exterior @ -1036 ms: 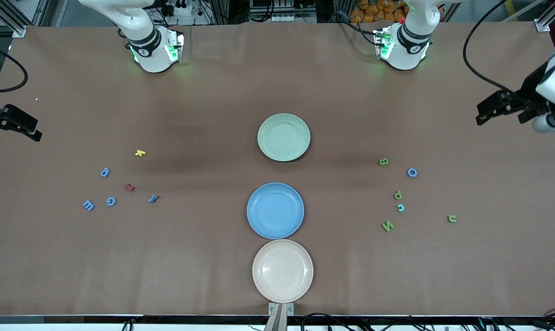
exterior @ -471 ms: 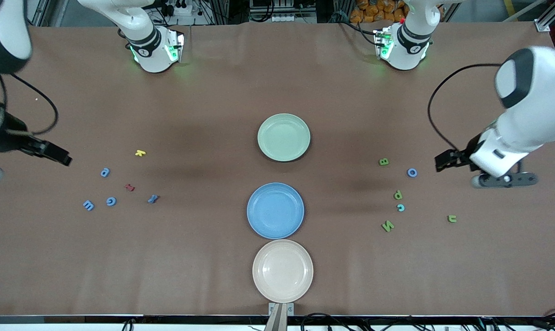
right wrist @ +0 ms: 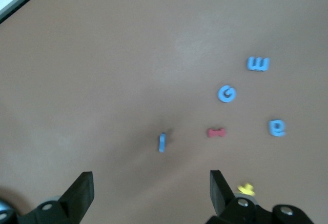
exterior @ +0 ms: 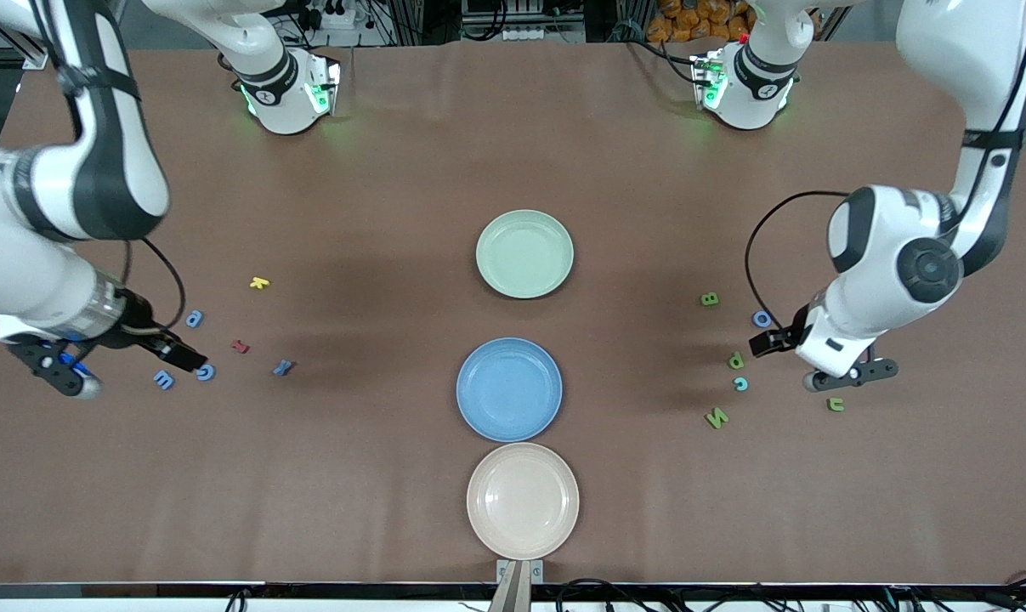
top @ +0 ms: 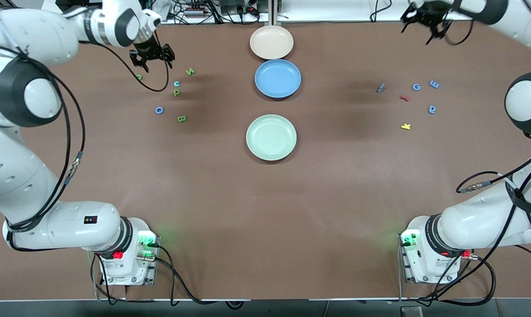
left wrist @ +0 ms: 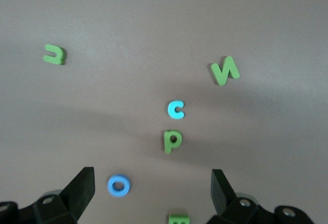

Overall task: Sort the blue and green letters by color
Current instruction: 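Grasp the green p with the left gripper while the right gripper grasps a blue letter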

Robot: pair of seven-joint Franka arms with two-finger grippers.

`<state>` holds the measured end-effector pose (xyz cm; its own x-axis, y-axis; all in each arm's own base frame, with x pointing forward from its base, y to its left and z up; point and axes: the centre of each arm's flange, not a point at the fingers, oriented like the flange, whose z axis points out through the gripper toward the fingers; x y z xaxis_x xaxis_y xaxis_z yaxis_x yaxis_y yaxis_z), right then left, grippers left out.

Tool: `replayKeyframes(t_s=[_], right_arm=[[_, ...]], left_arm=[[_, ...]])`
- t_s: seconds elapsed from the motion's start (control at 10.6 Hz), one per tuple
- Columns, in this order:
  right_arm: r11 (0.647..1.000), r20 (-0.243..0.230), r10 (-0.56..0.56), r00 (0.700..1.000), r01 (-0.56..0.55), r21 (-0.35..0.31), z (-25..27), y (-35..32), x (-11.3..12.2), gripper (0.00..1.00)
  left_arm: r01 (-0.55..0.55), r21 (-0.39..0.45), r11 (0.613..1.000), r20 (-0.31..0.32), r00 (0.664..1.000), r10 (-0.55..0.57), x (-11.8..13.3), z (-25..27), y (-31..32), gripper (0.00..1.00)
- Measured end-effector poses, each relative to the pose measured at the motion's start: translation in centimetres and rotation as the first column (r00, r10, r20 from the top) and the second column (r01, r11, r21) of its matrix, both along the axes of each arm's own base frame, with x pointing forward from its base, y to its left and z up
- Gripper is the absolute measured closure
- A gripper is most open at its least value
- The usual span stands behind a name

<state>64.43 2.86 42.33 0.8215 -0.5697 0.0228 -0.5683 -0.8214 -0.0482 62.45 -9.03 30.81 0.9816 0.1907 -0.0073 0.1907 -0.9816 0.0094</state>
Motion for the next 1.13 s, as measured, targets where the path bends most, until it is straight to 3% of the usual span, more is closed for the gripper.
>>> replayKeyframes(t_s=[0.09,0.19,0.57,0.75,1.13], right_arm=[[0.999,0.033,-0.035,0.999,0.035,0.014,-3.3,0.1,-0.4,0.0],[0.998,0.036,-0.06,0.998,0.059,0.015,-7.9,0.2,-1.6,0.0],[0.994,-0.02,-0.11,0.994,0.11,0.004,-18.3,1.1,-2.4,0.0],[0.993,-0.033,-0.118,0.992,0.118,0.002,-21.6,1.2,-2.5,0.0],[0.989,-0.015,-0.145,0.989,0.146,0.022,-24.8,2.0,-2.6,0.01]], left_arm=[[-0.018,-0.004,1.0,0.002,1.0,0.018,0.3,-2.2,-0.3,0.0],[-0.044,-0.014,0.999,-0.002,0.999,0.044,0.6,-5.1,-0.6,0.0],[-0.05,-0.003,0.999,-0.005,0.999,0.05,0.6,-7.8,-1.9,0.04],[-0.054,0.005,0.999,-0.014,0.998,0.054,0.5,-9.2,-1.8,0.07],[-0.082,0.013,0.997,-0.038,0.996,0.083,0.1,-10.9,-2.0,0.11]])
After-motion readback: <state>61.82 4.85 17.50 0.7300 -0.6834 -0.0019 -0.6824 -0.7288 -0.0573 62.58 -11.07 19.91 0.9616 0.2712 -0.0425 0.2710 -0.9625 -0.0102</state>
